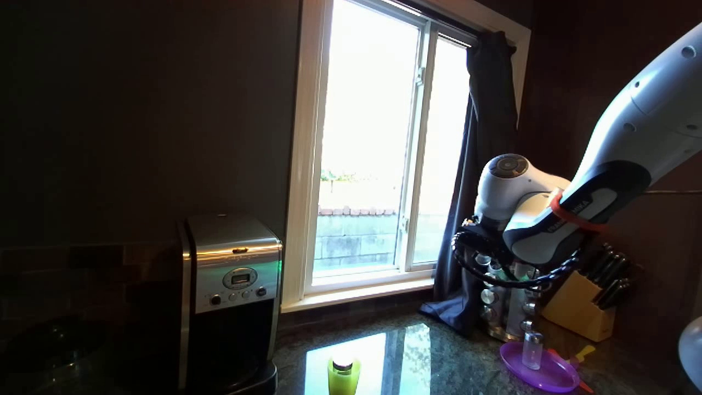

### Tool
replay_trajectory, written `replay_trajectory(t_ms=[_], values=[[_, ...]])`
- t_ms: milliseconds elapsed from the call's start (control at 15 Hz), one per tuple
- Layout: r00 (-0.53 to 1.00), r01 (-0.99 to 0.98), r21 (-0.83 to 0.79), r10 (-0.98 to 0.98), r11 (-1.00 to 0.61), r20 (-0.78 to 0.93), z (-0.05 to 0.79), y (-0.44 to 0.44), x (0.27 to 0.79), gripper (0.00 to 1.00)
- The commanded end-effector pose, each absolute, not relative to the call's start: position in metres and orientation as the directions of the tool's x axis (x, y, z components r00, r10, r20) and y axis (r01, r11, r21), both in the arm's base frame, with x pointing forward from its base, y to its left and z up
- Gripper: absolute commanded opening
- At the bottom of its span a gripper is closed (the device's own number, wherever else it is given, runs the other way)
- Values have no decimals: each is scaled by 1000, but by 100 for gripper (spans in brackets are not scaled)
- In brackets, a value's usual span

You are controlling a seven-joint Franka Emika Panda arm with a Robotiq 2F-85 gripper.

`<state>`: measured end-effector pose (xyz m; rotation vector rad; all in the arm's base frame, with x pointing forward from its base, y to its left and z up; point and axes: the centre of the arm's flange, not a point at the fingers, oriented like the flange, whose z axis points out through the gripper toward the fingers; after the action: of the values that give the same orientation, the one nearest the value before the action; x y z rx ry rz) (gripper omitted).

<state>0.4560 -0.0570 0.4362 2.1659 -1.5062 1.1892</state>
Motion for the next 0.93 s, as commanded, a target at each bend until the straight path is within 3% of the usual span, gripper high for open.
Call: replay_trajectory(t_ms=[0,600,667,867], values=[[1,-909,-275,-662,-313,749,442,-62,488,24],[-199,-950,-302,-588,-80,784,430,-76,517,24],[-154,-949,-291,-629,-120,762,442,-78,500,49],[-172,-951,-292,-617,-99,768,434,-75,504,49]])
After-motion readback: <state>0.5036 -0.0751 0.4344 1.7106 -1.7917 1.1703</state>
